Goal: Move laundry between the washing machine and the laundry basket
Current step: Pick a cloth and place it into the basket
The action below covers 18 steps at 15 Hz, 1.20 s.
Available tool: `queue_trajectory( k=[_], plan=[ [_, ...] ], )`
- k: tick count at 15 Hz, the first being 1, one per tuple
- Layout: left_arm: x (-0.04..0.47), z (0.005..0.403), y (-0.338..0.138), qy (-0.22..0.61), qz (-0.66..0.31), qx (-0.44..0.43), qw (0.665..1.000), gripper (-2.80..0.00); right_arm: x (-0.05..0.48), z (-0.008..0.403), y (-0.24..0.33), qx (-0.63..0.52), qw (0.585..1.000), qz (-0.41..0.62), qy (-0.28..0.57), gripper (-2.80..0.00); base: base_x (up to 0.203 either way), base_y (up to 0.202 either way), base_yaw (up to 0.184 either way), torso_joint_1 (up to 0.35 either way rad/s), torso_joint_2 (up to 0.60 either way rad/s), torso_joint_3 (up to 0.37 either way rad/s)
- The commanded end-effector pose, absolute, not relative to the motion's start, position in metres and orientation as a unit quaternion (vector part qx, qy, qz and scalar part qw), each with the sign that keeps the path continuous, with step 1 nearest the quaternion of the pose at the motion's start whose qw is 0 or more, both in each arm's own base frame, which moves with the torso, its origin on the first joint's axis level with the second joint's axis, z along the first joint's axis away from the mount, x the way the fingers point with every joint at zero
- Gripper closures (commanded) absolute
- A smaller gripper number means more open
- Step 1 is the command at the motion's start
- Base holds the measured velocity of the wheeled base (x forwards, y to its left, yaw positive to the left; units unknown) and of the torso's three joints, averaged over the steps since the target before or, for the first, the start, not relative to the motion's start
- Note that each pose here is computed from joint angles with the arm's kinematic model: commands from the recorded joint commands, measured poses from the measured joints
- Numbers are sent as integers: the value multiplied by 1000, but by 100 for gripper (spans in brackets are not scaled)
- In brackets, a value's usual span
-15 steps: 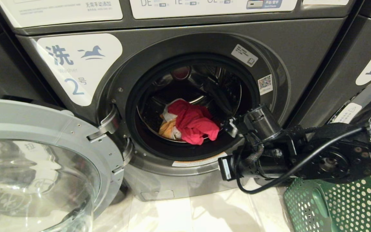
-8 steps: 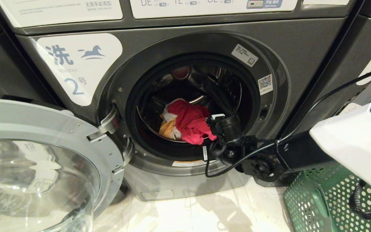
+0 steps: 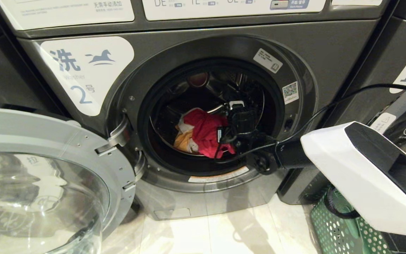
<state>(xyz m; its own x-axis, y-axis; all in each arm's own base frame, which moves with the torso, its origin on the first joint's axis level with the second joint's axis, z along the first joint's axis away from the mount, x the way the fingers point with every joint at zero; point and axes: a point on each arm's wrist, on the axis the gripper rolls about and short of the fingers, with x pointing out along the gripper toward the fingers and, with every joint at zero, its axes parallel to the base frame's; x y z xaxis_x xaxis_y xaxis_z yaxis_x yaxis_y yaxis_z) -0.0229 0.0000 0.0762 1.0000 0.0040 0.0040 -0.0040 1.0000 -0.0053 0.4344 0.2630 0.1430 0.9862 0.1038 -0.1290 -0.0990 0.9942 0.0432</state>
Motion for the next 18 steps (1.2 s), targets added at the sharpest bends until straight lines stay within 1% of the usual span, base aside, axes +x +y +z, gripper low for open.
queue_trajectory(
  k=[1,3,5,7,9,11,14,18],
  plan=[
    [-23,76,0,-2,2,-3,1000,0,454,137,261,14,996,43,74,-280,0,0,0,0,0,0],
    [-23,76,0,-2,2,-3,1000,0,473,119,241,-15,989,68,129,-280,0,0,0,0,0,0],
    [-23,76,0,-2,2,-3,1000,0,488,104,218,-28,985,90,146,-280,0,0,0,0,0,0],
    [-23,76,0,-2,2,-4,1000,0,497,94,211,-24,986,105,124,-280,0,0,0,0,0,0],
    [-23,76,0,-2,2,-3,1000,0,503,84,212,-23,984,145,96,-280,0,0,0,0,0,0],
    [-23,76,0,-2,2,-3,1000,0,504,77,212,-37,978,179,97,-280,0,0,0,0,0,0],
    [-23,76,0,-2,2,-3,1000,0,505,69,214,-40,975,191,105,-280,0,0,0,0,0,0],
    [-23,76,0,-2,2,-3,1000,0,507,46,215,-65,970,201,118,-280,0,0,0,0,0,0]
  ],
)
